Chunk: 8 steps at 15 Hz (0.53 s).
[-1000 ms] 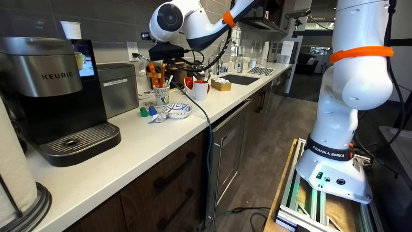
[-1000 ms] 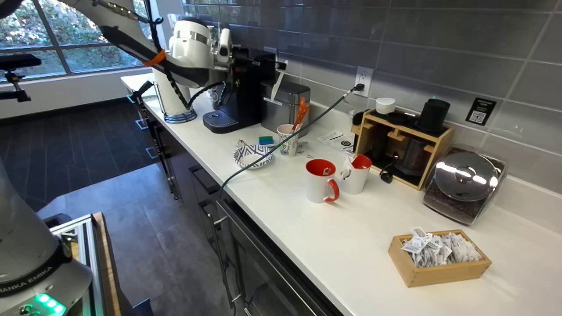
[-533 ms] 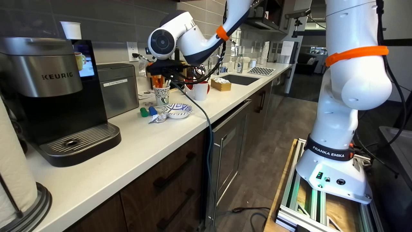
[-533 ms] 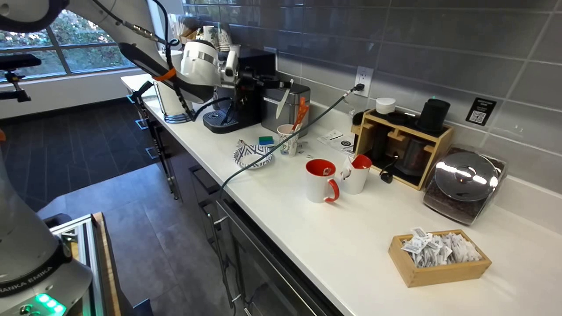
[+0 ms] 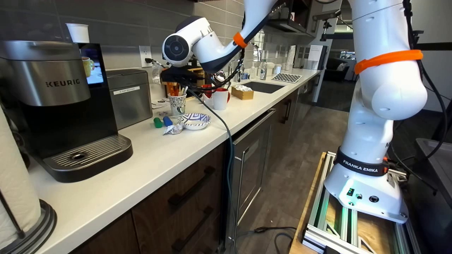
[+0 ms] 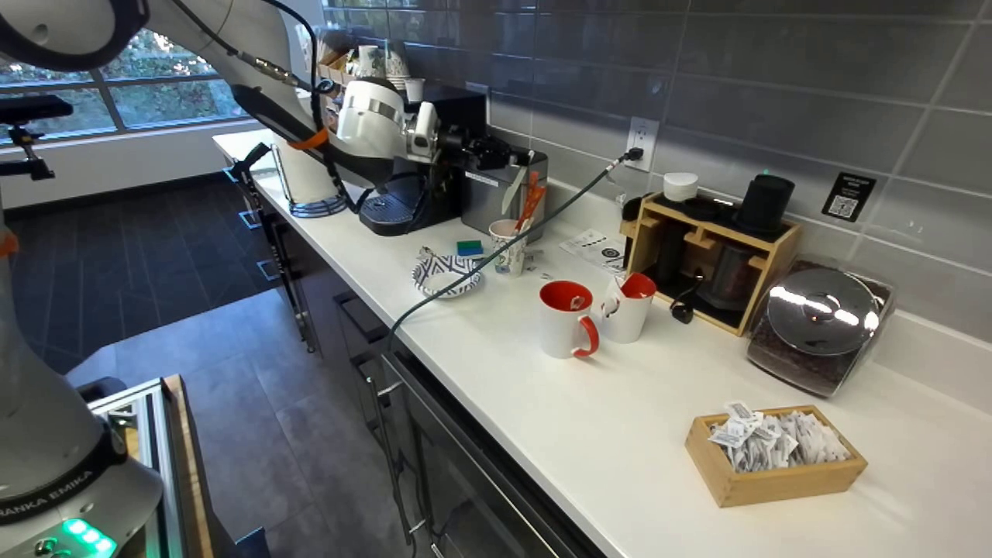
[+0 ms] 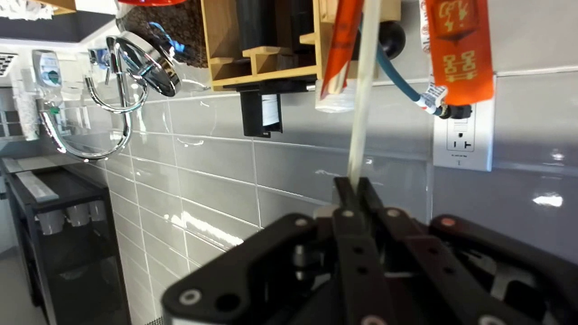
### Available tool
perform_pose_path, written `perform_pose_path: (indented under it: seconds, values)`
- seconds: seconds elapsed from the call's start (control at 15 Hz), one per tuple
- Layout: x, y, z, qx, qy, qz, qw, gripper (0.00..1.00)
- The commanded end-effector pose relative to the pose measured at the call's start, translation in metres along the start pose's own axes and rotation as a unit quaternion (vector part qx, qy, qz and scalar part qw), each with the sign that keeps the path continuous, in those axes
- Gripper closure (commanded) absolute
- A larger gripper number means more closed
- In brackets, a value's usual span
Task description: Pick up the plastic knife, and then place it in the cup
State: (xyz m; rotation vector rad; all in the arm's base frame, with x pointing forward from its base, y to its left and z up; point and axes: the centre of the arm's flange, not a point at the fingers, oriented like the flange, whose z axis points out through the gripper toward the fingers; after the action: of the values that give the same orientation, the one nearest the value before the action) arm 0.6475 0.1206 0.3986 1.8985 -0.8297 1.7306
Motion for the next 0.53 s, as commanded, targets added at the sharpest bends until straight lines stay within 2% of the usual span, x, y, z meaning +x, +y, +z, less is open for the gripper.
perform_pose_path:
  seconds: [0.0, 0.47]
  values:
    - [-0.0092, -0.0023, 0.0106, -0.012, -0.025, 0.032, 0.9991, 0.99]
    - [-0.0112, 0.0016, 0.0104, -0.044, -0.05, 0.041, 0.9969, 0.99]
